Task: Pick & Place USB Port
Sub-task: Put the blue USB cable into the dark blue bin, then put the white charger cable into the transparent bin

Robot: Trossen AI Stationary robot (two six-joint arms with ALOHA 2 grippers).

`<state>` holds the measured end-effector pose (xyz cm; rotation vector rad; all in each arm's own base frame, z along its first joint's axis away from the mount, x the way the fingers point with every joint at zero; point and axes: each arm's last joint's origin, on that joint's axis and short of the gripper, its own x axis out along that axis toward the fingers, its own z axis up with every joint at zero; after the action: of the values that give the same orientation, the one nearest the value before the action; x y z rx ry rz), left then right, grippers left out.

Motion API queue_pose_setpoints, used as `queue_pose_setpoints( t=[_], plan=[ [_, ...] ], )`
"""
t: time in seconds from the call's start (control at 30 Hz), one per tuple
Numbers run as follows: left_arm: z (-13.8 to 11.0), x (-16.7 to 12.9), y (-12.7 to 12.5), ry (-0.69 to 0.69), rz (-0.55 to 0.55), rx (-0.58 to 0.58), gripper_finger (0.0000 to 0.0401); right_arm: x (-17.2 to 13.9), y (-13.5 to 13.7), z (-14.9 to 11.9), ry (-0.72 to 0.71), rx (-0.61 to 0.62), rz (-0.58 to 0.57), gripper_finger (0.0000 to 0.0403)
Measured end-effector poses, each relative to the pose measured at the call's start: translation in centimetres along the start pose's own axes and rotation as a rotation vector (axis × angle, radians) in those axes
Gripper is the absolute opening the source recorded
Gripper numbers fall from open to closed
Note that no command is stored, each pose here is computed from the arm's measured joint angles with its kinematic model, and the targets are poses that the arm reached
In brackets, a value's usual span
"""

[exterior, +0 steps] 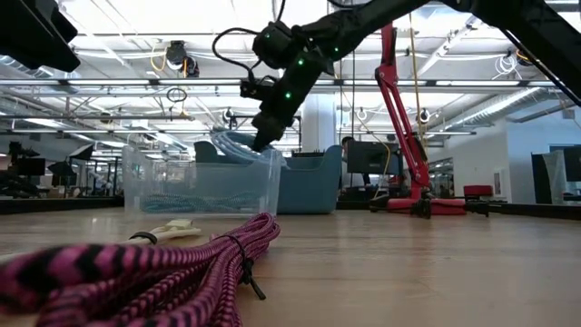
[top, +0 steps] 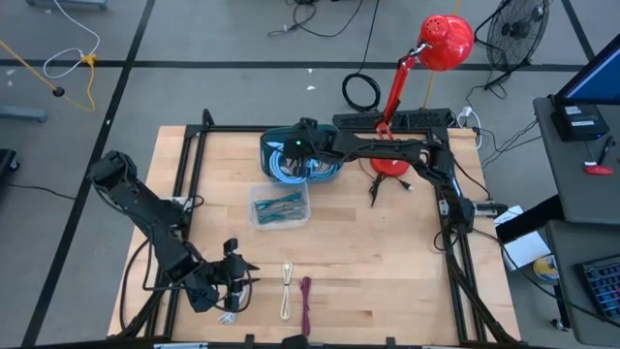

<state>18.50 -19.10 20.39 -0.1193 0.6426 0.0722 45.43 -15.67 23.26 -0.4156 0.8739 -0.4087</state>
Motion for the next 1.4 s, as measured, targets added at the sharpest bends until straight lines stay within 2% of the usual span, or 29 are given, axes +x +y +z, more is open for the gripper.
queue_pose_setpoints(
  t=[0.4,0.5,0.7,0.97,1.17,1.4],
  plan=[
    [0.0,0.0,0.0,0.002,0.002,0.009,0.0133,0.8,-2.2,-0.6,-0.042,0.073,-0.064,0.0035],
    [0.0,0.0,0.0,0.002,0.002,0.008,0.0133,1.0,-2.4,-1.1,-0.033,0.081,-0.012,0.003],
    [0.0,0.0,0.0,0.002,0.002,0.008,0.0133,1.0,-2.1,-1.5,0.005,0.07,0.011,0.0032],
    [0.0,0.0,0.0,0.002,0.002,0.009,0.0133,0.9,-1.4,-1.2,-0.032,0.057,0.109,0.0032],
    [0.0,0.0,0.0,0.002,0.003,0.014,0.0133,0.6,-0.2,-0.3,-0.075,-0.007,0.102,0.0075],
    [0.0,0.0,0.0,0.002,0.002,0.012,0.0133,0.1,0.7,0.9,-0.117,-0.041,0.024,0.0137]
  ],
)
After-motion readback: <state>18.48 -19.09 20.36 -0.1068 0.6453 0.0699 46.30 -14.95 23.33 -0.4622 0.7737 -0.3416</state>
